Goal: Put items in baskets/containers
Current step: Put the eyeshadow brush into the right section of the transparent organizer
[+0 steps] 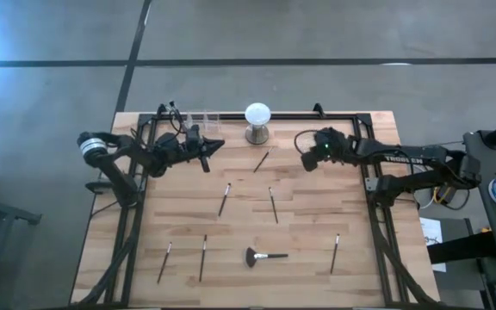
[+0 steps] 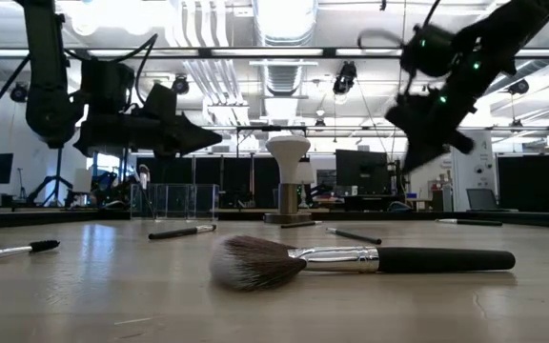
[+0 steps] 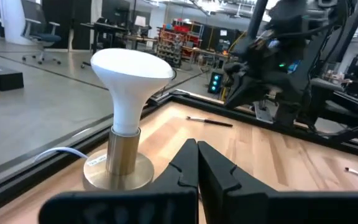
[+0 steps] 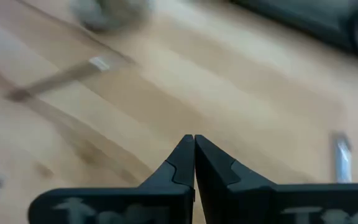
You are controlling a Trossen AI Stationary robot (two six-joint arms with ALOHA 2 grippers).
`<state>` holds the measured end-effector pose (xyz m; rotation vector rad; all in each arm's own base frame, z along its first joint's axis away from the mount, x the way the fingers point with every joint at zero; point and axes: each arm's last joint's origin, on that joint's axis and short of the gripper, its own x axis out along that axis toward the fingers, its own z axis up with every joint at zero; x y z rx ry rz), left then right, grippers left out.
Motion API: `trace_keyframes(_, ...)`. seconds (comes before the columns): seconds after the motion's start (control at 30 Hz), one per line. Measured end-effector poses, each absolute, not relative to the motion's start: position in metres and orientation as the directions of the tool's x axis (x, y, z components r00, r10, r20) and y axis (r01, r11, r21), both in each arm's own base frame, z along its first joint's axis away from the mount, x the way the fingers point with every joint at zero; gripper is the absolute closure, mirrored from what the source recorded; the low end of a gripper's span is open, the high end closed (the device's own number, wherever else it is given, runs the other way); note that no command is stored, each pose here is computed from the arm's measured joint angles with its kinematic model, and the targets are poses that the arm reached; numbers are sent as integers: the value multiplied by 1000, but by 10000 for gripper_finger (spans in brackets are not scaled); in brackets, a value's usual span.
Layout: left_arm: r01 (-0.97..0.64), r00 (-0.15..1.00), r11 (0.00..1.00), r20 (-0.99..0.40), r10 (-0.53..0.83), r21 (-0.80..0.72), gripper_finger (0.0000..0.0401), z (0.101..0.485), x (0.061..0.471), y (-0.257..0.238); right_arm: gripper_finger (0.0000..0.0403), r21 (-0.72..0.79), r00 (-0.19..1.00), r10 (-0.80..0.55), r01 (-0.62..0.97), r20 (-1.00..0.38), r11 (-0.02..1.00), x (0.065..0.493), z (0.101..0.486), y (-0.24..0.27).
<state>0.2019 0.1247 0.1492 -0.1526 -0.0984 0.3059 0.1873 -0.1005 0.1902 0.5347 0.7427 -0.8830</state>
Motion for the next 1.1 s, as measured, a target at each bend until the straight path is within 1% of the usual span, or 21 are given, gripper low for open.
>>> trace_keyframes(0.1,-289,950,943,73,304,-164,401,149,202,125,392,119,339,-451,886,-826,448,171,184,-114)
trace_keyframes(0.2,-284,952,945,72,299,-164,401,149,202,125,381,129,293,-425,919,-856,372,156,181,-128)
trace_keyframes(0.33,-267,957,950,71,281,-163,401,149,202,124,353,168,289,-398,936,-871,311,141,179,-145)
trace_keyframes(0.57,-266,957,950,70,280,-163,401,149,202,124,301,132,208,-392,969,-896,211,125,172,-170)
trace_keyframes(0.77,-266,957,950,70,280,-165,401,149,202,124,273,77,141,-344,978,-928,192,131,165,-185)
trace_keyframes(0.87,-266,957,950,69,280,-167,401,149,202,124,264,58,121,-320,978,-940,201,135,164,-191)
trace_keyframes(1.1,-263,958,950,68,277,-166,401,149,202,124,261,46,121,-316,971,-941,236,143,166,-203)
